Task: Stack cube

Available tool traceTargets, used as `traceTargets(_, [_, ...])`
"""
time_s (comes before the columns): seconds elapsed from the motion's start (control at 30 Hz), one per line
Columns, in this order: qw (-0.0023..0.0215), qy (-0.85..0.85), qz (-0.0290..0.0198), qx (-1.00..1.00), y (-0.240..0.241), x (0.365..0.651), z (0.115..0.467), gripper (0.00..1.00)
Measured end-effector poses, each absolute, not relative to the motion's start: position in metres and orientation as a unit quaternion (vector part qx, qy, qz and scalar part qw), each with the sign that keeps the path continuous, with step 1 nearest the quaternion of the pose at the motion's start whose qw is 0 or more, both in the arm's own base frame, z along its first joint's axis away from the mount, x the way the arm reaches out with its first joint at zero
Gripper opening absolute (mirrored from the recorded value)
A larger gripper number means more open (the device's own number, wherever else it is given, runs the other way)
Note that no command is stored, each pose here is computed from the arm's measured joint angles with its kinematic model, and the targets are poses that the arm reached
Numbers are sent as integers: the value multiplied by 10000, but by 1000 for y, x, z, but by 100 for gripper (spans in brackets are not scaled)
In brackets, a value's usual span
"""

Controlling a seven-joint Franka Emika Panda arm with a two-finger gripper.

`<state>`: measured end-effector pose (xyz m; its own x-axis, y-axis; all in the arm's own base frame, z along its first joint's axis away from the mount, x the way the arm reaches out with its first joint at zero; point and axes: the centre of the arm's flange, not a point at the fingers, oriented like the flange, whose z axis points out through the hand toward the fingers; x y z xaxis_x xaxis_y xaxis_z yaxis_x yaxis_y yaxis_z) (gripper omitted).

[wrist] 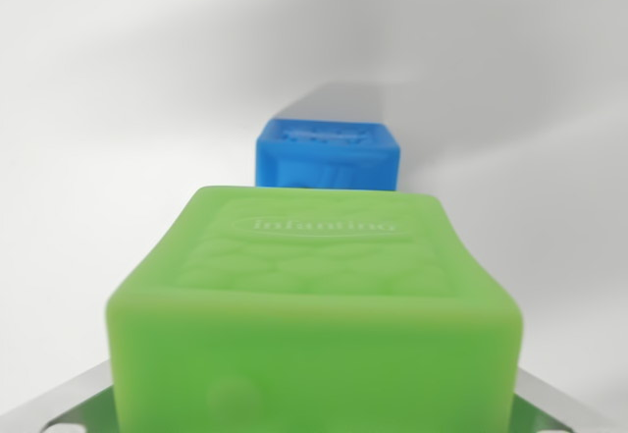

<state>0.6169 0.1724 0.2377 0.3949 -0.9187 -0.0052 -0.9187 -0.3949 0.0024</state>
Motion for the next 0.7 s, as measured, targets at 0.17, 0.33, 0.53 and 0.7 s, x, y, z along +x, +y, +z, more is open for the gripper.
traceTargets(0.17, [6,5500,29,-8352,172,617,223,0])
traceTargets(0.33, [3,5500,32,-8352,172,617,211,0])
traceTargets(0.53, [2,5500,34,-8352,172,616,197,0])
traceTargets(0.7, [-1,5499,37,-8352,172,616,188,0])
